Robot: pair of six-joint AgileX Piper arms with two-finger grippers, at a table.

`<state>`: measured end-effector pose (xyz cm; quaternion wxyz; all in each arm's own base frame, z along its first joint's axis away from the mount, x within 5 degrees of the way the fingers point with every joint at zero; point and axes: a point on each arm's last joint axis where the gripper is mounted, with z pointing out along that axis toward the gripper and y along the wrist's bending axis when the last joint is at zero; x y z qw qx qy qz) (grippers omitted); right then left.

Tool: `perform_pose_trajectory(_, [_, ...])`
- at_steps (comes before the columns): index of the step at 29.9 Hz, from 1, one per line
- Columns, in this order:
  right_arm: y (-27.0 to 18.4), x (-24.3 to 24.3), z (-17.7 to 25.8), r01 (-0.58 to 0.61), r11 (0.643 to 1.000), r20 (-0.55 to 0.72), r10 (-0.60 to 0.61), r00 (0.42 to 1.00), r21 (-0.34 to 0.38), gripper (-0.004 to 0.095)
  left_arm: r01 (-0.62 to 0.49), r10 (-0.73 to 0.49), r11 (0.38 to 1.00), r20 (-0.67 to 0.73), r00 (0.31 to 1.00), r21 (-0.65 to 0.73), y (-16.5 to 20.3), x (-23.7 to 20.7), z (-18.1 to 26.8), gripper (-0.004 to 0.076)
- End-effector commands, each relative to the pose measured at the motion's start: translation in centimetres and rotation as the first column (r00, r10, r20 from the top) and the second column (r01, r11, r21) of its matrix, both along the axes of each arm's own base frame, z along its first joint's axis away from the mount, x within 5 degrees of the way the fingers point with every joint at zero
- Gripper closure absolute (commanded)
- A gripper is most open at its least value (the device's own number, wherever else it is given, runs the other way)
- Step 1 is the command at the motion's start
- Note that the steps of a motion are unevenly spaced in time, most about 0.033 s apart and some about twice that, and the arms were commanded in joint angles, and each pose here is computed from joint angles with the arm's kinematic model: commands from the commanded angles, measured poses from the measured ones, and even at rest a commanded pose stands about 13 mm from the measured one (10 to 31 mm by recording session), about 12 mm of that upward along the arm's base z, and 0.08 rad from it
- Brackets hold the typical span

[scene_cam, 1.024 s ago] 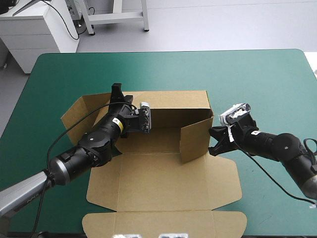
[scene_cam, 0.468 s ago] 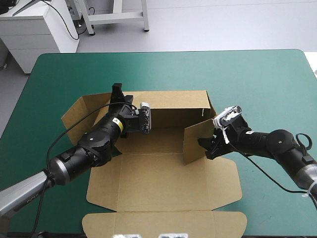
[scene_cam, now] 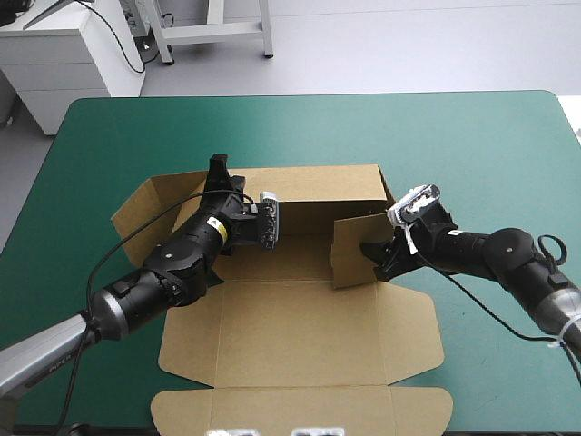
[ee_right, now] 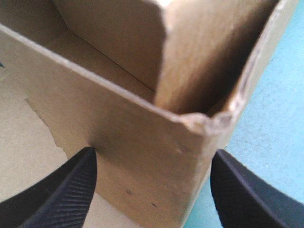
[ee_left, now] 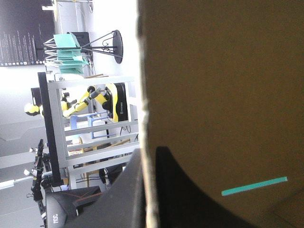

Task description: Fold the box

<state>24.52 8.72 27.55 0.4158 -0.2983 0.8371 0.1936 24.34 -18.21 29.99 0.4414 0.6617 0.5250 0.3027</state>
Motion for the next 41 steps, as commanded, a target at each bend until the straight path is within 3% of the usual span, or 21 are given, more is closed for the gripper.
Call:
perform_pose_trajectory(1, [0.7,0.2,2.1,-0.008,0.999,0.081,0.005,0.997,0.031,0.0282,0.088,-0.090,0.994,-0.021,0.996,-0.067,-1.8,-0.9,0.3,0.0706])
perform_pose_trajectory(6, [1.7,0.2,2.0,-0.006,0.999,0.141,0.013,0.990,-0.047,0.0282,0.083,-0.086,0.994,-0.036,0.996,-0.071,-2.5,-1.3,0.2,0.0706])
perform_pose_trajectory(12, [1.6,1.0,1.3,0.075,0.996,0.105,-0.071,0.992,-0.041,0.0332,0.048,-0.051,0.996,-0.038,0.998,-0.078,-3.0,-1.7,0.7,0.0706])
perform_pose_trajectory(15, [1.6,1.2,1.1,0.085,0.996,0.082,-0.083,0.993,-0.028,0.0464,0.046,-0.049,0.996,-0.038,0.998,-0.076,-3.0,-1.8,0.7,0.0706])
perform_pose_trajectory(21, [2.0,0.6,0.8,0.025,0.999,0.023,-0.025,0.999,-0.021,0.0847,0.050,-0.053,0.996,-0.035,0.998,-0.070,-3.0,-1.8,0.7,0.0706])
perform_pose_trajectory(23, [2.1,0.4,0.8,0.011,1.000,0.010,-0.011,1.000,-0.019,0.0931,0.050,-0.053,0.996,-0.035,0.998,-0.070,-3.0,-1.8,0.7,0.0706])
perform_pose_trajectory(33, [2.2,0.3,0.7,0.005,1.000,-0.013,-0.005,1.000,-0.007,0.0924,0.054,-0.056,0.996,-0.028,0.998,-0.072,-3.0,-1.8,0.9,0.0690])
perform_pose_trajectory(35, [2.2,0.3,0.7,0.010,1.000,-0.018,-0.010,1.000,-0.002,0.0924,0.058,-0.060,0.995,-0.021,0.998,-0.081,-2.9,-1.9,1.2,0.0650])
perform_pose_trajectory(41, [2.2,0.3,0.7,0.016,1.000,-0.021,-0.016,1.000,0.004,0.0924,0.078,-0.076,0.987,0.026,0.997,-0.137,-2.0,-2.8,3.2,0.0417])
